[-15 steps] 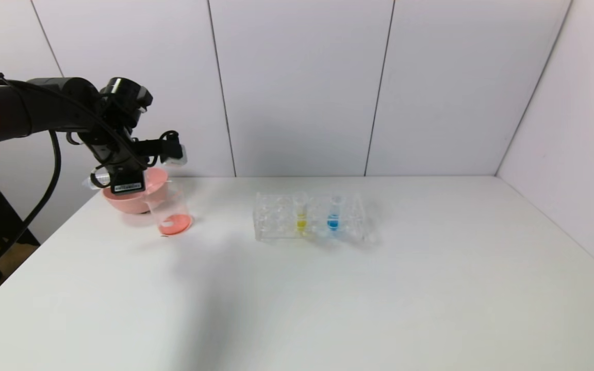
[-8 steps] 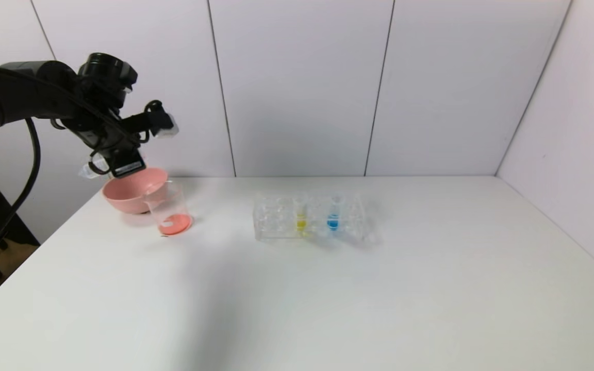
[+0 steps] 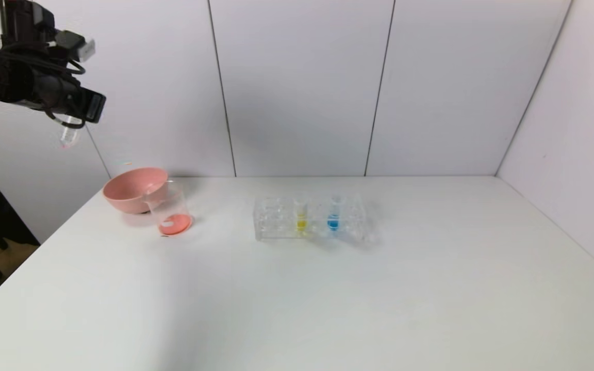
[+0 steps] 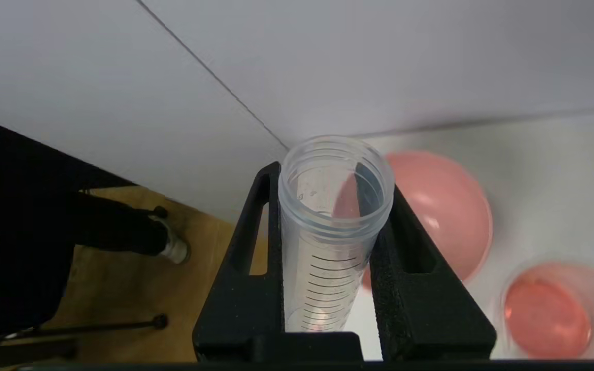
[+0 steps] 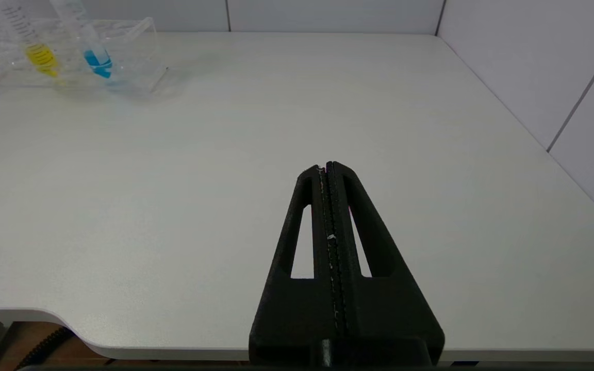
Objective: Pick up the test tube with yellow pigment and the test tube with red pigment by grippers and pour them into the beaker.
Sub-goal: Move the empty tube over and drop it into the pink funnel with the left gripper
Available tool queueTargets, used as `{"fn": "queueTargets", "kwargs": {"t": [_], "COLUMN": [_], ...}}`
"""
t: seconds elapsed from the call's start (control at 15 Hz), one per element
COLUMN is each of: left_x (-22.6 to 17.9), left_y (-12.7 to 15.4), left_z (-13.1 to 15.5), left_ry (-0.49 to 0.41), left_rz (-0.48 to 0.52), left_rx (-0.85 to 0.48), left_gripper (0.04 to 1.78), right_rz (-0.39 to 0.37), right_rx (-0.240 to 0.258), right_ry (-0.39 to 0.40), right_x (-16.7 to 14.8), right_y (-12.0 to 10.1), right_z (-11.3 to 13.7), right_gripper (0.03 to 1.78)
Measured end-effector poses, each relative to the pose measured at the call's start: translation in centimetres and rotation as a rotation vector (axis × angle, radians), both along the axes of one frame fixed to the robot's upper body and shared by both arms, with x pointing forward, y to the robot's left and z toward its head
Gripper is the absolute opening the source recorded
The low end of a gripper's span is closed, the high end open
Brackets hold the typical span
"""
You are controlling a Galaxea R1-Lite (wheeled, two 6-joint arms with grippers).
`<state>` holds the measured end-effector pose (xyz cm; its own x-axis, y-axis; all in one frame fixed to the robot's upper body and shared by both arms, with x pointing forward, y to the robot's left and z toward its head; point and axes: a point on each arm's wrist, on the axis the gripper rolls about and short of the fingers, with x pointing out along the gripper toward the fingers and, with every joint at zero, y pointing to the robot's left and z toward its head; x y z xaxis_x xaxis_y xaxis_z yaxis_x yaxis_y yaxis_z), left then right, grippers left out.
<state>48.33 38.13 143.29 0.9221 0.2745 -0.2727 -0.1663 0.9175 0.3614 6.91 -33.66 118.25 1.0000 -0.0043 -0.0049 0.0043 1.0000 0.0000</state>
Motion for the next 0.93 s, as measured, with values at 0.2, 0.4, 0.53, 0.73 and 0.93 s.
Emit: {"fn": "queueTargets", "kwargs": {"t": [0.2, 0.4, 0.53, 0.73, 0.93], "left_x": [0.8, 2.3, 3.4, 4.6, 6.1], "left_y": [0.9, 1.2, 1.3, 1.5, 1.6], "left_z": [0.8, -1.4, -3.4, -7.3, -10.7], "left_ry": [-0.198, -0.166, -0.13, -0.063, -0.1], "left_rz": [0.048, 0.068, 0.08, 0.097, 0.053], "left_rx": [-0.111, -0.197, -0.249, -0.318, -0.361], "left_gripper": [0.49, 0.48, 0.48, 0.48, 0.48], "right_rz": [0.0, 0.0, 0.0, 0.0, 0.0], "right_rx": [0.0, 0.0, 0.0, 0.0, 0.0], "right_ry": [0.0, 0.0, 0.0, 0.0, 0.0], "right_x": [0.0, 0.0, 0.0, 0.0, 0.0], "right_y": [0.0, 0.0, 0.0, 0.0, 0.0], "right_z": [0.0, 0.0, 0.0, 0.0, 0.0], "right_gripper": [0.11, 0.11, 0.11, 0.11, 0.11]}}
